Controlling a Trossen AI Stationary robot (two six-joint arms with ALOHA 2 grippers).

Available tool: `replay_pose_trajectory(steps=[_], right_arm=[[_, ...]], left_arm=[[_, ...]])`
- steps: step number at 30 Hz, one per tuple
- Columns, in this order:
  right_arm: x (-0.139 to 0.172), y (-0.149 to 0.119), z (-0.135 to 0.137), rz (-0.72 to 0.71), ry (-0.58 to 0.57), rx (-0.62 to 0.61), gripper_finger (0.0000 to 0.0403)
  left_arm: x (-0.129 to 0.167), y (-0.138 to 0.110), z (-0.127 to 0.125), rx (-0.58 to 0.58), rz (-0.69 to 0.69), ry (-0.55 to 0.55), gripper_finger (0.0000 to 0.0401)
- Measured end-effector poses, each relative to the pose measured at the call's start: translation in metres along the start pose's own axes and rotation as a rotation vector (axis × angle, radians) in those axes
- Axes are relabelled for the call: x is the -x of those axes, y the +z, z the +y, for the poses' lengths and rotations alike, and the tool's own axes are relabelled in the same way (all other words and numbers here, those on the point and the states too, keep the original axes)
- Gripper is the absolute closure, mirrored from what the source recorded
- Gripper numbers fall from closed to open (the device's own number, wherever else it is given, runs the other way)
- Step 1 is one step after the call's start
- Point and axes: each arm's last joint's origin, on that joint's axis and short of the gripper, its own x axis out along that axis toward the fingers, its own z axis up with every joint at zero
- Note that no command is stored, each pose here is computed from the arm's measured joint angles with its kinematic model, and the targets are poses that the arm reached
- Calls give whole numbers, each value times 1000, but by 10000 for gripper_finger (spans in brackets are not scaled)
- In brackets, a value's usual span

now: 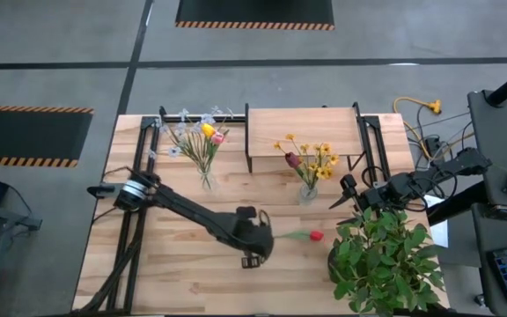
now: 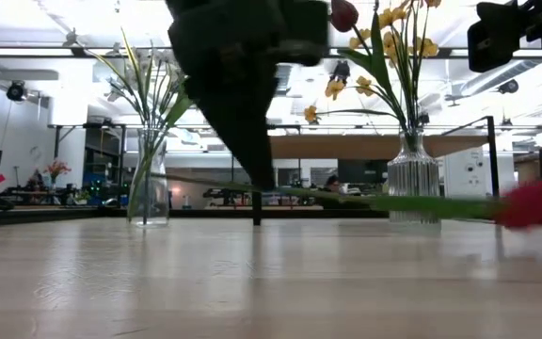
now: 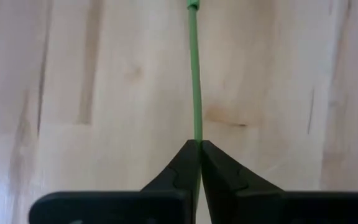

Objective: Pick and place flowers into a vace then onto a shelf
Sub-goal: Put the red flower into the right transparent vase

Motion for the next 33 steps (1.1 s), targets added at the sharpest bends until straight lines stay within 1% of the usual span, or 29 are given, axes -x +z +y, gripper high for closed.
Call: replay_pose_trajectory(steps=[2, 6, 10, 13, 16, 19, 20, 23, 26, 30, 33], right_arm=[[0, 0, 0, 0, 0, 0, 179], [0, 0, 0, -1, 0, 0, 179], [0, 0, 0, -2, 0, 0, 179], [0, 1, 0, -12, 0, 0, 179], [0, 5, 0, -47, 2, 0, 179], [0, 9, 0, -91, 2, 0, 179], [0, 10, 0, -104, 3, 0, 179], [0, 12, 0, -126, 3, 0, 179], [-1, 13, 0, -138, 3, 0, 179], [-2, 13, 0, -134, 3, 0, 179], [-4, 11, 0, -119, 2, 0, 179]], left_arm=[[7, -12, 7, 31, -83, -32, 401], [27, -39, 21, 83, -310, -131, 401], [34, -76, 32, 116, -513, -238, 401], [41, -94, 40, 121, -706, -306, 401], [38, -109, 47, 87, -813, -319, 401], [38, -114, 50, 23, -900, -300, 400], [39, -113, 50, 4, -919, -280, 400], [37, -114, 51, -40, -917, -228, 400], [39, -112, 51, -63, -924, -211, 401], [41, -107, 49, -69, -898, -205, 401], [42, -102, 47, -32, -852, -216, 397]])
